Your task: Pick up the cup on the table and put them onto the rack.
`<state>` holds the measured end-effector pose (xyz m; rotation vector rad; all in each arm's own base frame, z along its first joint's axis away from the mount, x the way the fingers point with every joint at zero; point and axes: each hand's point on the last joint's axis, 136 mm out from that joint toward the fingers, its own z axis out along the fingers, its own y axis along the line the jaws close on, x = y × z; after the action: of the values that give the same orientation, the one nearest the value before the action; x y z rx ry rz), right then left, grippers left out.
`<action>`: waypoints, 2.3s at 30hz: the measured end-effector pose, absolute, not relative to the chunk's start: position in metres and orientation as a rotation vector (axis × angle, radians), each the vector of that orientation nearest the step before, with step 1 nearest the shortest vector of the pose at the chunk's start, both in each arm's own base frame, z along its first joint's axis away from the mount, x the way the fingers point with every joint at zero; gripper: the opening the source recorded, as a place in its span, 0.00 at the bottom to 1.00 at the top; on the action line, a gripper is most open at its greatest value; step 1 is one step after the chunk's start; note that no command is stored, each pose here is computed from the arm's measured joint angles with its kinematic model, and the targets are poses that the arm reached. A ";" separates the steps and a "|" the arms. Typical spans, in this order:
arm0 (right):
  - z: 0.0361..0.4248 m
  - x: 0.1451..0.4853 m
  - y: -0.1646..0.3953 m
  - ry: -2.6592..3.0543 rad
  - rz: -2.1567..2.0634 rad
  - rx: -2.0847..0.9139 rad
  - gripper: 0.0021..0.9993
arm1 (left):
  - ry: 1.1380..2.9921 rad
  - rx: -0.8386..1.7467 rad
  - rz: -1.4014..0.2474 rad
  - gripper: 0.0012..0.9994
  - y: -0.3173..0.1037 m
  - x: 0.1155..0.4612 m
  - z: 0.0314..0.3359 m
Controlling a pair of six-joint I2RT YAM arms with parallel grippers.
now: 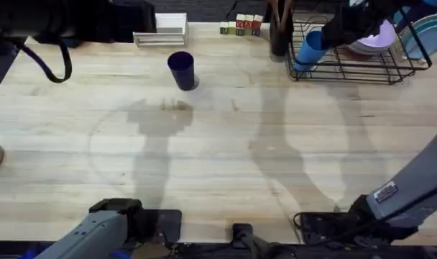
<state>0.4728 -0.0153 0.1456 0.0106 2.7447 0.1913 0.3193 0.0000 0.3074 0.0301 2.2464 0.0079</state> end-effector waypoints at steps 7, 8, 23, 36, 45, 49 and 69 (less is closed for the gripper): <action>0.131 0.478 -0.016 2.760 0.194 0.013 0.03 | 2.246 0.030 0.008 0.99 0.000 0.319 0.307; 0.131 0.478 -0.016 2.760 0.194 0.013 0.03 | 2.246 0.030 0.008 0.99 0.000 0.319 0.307; 0.131 0.479 -0.016 2.758 0.194 0.012 0.09 | 2.246 0.030 0.008 0.99 0.000 0.319 0.307; 0.133 0.480 -0.016 2.753 0.193 0.012 0.20 | 2.246 0.030 0.008 0.99 0.000 0.319 0.307; 0.152 0.485 -0.016 2.725 0.188 0.008 0.22 | 2.246 0.030 0.008 0.99 0.000 0.319 0.307; 0.162 0.480 -0.016 2.741 0.191 0.010 0.22 | 2.247 0.030 0.008 0.99 0.000 0.319 0.307; 0.257 0.457 -0.014 2.662 0.168 -0.036 0.51 | 2.253 0.030 0.008 0.99 0.000 0.318 0.306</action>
<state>0.4570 -0.0138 0.2572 -0.0355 2.6625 0.1685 0.3183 0.0000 0.3063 0.0302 2.2525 0.0077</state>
